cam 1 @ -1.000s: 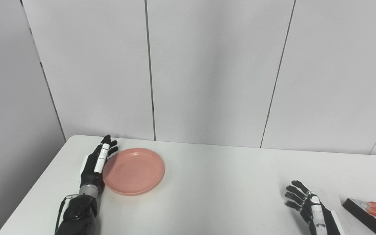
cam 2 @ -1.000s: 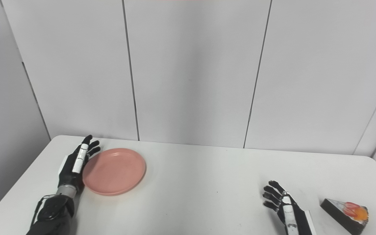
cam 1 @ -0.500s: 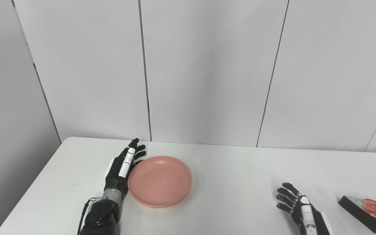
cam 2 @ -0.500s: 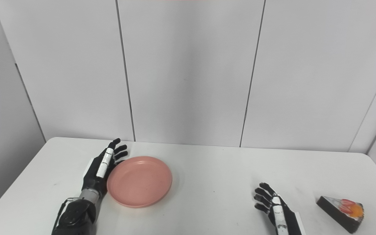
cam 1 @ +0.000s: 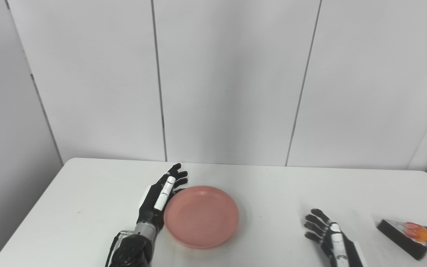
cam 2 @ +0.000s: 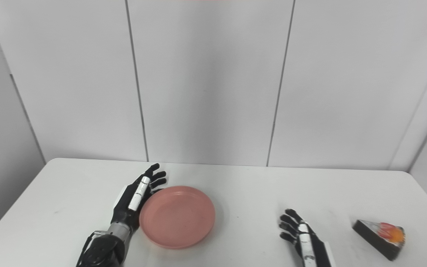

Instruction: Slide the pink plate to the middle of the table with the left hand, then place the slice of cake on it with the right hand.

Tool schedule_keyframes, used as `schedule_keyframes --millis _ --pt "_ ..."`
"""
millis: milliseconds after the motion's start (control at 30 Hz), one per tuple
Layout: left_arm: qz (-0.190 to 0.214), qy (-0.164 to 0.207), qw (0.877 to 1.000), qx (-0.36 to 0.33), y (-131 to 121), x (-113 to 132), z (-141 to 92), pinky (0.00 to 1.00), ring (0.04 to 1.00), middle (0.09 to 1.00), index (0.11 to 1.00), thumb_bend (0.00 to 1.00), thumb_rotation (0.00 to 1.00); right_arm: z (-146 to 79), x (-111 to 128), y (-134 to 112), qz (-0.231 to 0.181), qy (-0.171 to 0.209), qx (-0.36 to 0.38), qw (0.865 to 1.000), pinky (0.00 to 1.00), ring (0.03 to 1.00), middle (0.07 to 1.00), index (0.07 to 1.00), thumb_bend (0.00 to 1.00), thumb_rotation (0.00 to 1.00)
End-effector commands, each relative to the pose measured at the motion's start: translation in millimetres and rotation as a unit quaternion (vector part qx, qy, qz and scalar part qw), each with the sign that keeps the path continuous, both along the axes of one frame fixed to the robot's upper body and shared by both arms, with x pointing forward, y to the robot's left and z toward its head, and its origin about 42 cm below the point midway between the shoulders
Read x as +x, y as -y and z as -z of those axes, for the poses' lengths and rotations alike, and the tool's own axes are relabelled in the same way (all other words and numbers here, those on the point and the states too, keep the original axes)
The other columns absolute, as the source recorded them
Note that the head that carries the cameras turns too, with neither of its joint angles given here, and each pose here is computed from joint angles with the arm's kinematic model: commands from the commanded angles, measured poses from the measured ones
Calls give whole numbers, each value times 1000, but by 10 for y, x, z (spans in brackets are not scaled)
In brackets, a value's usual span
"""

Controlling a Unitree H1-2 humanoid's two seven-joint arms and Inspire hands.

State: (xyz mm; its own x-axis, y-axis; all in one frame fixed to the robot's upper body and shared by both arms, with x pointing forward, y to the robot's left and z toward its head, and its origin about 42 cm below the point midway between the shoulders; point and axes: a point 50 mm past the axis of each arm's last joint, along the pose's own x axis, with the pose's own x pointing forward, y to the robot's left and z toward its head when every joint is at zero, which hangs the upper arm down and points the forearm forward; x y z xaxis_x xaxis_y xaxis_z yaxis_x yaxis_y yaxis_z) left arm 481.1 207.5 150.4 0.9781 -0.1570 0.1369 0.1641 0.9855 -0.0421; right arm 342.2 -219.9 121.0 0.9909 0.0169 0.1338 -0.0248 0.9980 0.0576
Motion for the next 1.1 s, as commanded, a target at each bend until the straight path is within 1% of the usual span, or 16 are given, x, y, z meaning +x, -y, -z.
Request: schedule_keyframes --millis 0,133,200,367,467,633,833,1000,1067 --pt "18 10 1000 5 116 12 -78 726 825 821 855 736 827 344 -217 -141 -4 -69 13 997 765 803 806 814 871 1000" --pt "22 9 1000 9 225 -11 -77 720 824 825 849 730 828 319 -216 -187 -3 -70 11 997 778 808 805 818 886 1000" --pt "19 8 1000 11 287 -31 -74 733 827 829 859 705 831 305 -214 -217 -2 -69 12 998 784 809 802 816 887 1000" --pt "15 0 1000 -1 400 -65 -60 764 840 865 871 679 823 279 -198 -299 -4 -67 10 998 789 812 804 820 884 1000" --pt "18 2 1000 3 443 -77 -72 779 856 885 877 663 842 252 -187 -369 -2 -63 1 998 771 807 807 825 877 1000" --pt "16 4 1000 9 448 -63 -90 794 862 890 882 668 856 211 -174 -456 -1 -61 -1 998 767 811 812 828 849 1000" --pt "11 12 1000 11 428 -57 -121 802 859 888 880 699 862 169 -166 -535 4 -54 -3 999 755 812 816 824 801 1000" --pt "3 16 1000 3 424 -55 -133 800 858 881 890 695 865 143 -164 -577 13 -50 -11 999 743 804 814 816 802 1000" --pt "4 15 1000 -2 435 -58 -133 812 865 888 896 686 859 139 -165 -582 16 -46 -18 999 731 799 813 815 784 1000"
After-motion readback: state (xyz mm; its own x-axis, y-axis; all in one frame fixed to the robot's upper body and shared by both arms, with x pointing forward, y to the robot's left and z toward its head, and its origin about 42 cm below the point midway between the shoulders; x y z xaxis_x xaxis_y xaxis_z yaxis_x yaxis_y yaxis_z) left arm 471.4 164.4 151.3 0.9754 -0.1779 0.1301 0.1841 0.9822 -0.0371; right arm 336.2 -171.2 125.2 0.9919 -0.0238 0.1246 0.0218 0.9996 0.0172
